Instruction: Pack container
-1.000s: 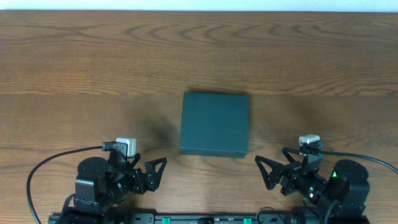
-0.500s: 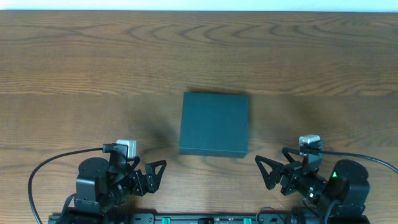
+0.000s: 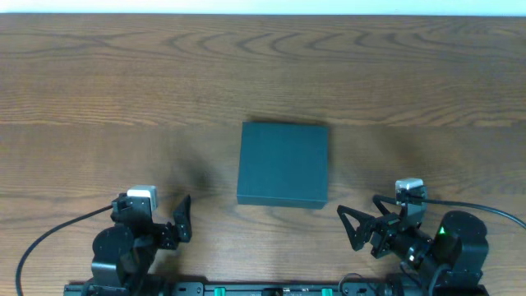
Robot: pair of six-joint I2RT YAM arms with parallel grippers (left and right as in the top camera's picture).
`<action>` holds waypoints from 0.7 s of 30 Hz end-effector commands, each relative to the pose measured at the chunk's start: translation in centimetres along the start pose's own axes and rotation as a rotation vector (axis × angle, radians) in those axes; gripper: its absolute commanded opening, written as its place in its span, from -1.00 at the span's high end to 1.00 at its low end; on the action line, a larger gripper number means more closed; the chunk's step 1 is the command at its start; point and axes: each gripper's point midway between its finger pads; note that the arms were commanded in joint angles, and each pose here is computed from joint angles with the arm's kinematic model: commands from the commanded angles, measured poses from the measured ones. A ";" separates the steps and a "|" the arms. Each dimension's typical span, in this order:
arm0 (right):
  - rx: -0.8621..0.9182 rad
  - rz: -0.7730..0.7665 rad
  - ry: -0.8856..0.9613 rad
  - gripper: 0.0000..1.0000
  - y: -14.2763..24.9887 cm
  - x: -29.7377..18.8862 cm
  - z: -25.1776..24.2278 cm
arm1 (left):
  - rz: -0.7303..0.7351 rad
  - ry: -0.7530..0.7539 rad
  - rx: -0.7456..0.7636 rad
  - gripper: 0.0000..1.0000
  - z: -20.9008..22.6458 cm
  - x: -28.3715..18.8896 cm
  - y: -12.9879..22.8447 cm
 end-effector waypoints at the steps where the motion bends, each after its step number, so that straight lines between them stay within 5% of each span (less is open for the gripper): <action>1: 0.013 0.003 -0.004 -0.98 0.2 0.1 0.0 | -0.045 -0.021 0.111 -0.91 0.8 1.0 0.2; 21: 0.013 0.003 -0.004 -0.98 0.2 0.1 0.0 | -0.096 0.075 0.170 -0.91 0.3 4.3 2.4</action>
Point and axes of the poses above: each gripper's point midway between its finger pads, its own x axis out along the fingers, its own z axis along the line the jaws close on, y = z × x, and after that the axes turned 4 degrees about -x, right-handed
